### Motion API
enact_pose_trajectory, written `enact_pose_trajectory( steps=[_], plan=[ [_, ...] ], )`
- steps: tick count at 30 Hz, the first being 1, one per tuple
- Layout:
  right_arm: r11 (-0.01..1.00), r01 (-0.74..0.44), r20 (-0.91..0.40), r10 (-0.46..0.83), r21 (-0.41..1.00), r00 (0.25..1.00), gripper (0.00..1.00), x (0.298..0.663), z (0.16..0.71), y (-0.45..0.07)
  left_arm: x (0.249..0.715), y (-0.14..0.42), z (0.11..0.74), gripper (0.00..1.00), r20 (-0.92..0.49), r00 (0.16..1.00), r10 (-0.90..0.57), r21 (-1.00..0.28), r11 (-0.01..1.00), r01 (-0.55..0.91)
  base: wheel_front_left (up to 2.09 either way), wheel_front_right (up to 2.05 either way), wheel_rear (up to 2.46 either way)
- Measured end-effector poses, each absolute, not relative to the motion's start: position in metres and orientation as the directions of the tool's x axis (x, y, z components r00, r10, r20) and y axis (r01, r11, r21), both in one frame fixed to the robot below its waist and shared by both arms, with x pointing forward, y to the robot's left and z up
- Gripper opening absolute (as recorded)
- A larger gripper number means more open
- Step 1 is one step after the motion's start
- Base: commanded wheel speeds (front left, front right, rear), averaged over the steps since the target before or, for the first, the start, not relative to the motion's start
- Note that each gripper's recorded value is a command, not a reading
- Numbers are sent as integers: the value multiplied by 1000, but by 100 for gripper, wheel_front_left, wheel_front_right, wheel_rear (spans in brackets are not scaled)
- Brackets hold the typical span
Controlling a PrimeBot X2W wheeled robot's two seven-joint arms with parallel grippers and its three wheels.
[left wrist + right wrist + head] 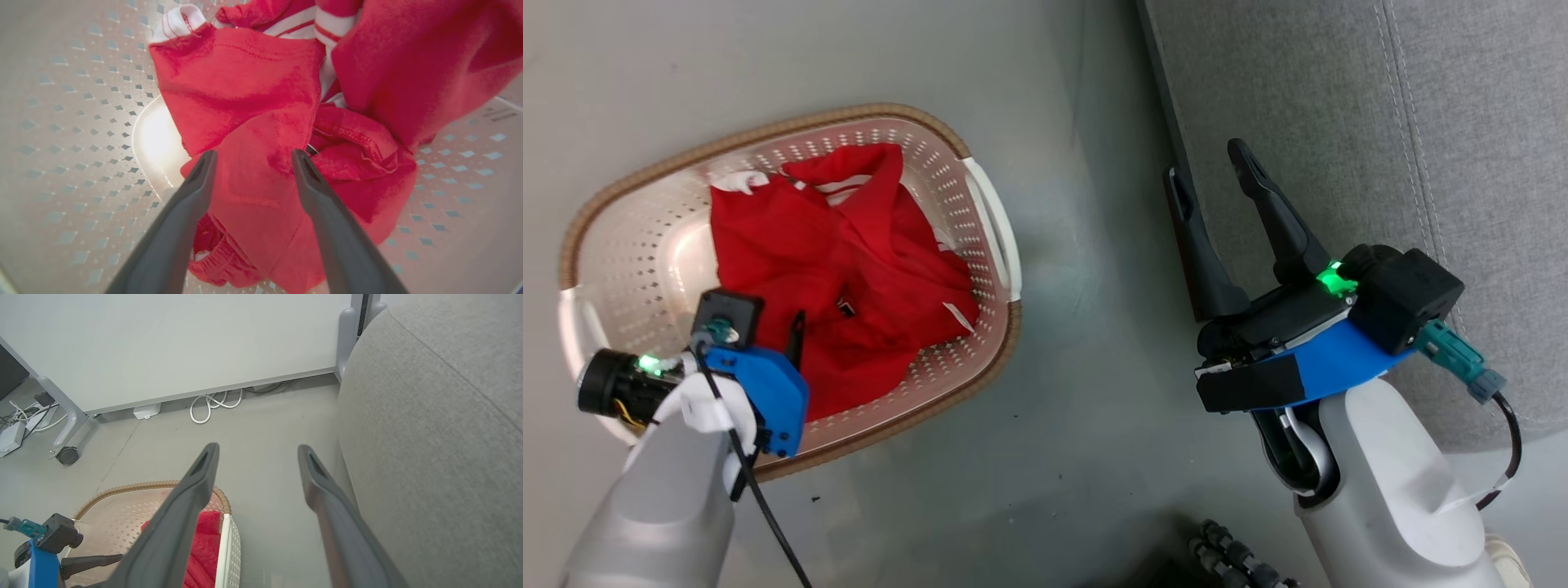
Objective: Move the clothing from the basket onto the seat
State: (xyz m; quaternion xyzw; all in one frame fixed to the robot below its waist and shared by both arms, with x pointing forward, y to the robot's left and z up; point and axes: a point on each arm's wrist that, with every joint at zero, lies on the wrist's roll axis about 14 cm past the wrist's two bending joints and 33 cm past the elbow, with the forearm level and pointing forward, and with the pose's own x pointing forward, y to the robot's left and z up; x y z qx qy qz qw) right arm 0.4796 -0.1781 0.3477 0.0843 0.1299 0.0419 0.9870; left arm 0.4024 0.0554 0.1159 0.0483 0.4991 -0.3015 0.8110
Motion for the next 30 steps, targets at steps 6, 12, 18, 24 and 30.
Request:
enact_pose_trajectory(
  steps=[6, 12, 18, 24, 30],
  plan=[
    [980, -40, -277, 94, 192, 956, 100, 475, 337, -182, 404, 58, 93, 100, -872, 261, -414, -227, 814, 535, 0, 0, 0],
    [980, -25, -293, 84, 198, 952, 100, 472, 331, -185, 402, 61, 77, 100, -911, 208, -357, -180, 796, 577, 0, 0, 0],
    [977, -20, -298, 84, 213, 951, 100, 471, 329, -184, 391, 65, 69, 100, -939, 157, -305, -163, 801, 576, 0, 0, 0],
    [975, -18, -298, 85, 222, 951, 100, 471, 329, -183, 387, 66, 67, 0, -951, 128, -280, -158, 803, 575, 0, 0, 0],
    [974, -14, -298, 84, 227, 951, 100, 471, 329, -184, 389, 67, 66, 0, -955, 119, -271, -158, 807, 569, 0, 0, 0]
  ],
)
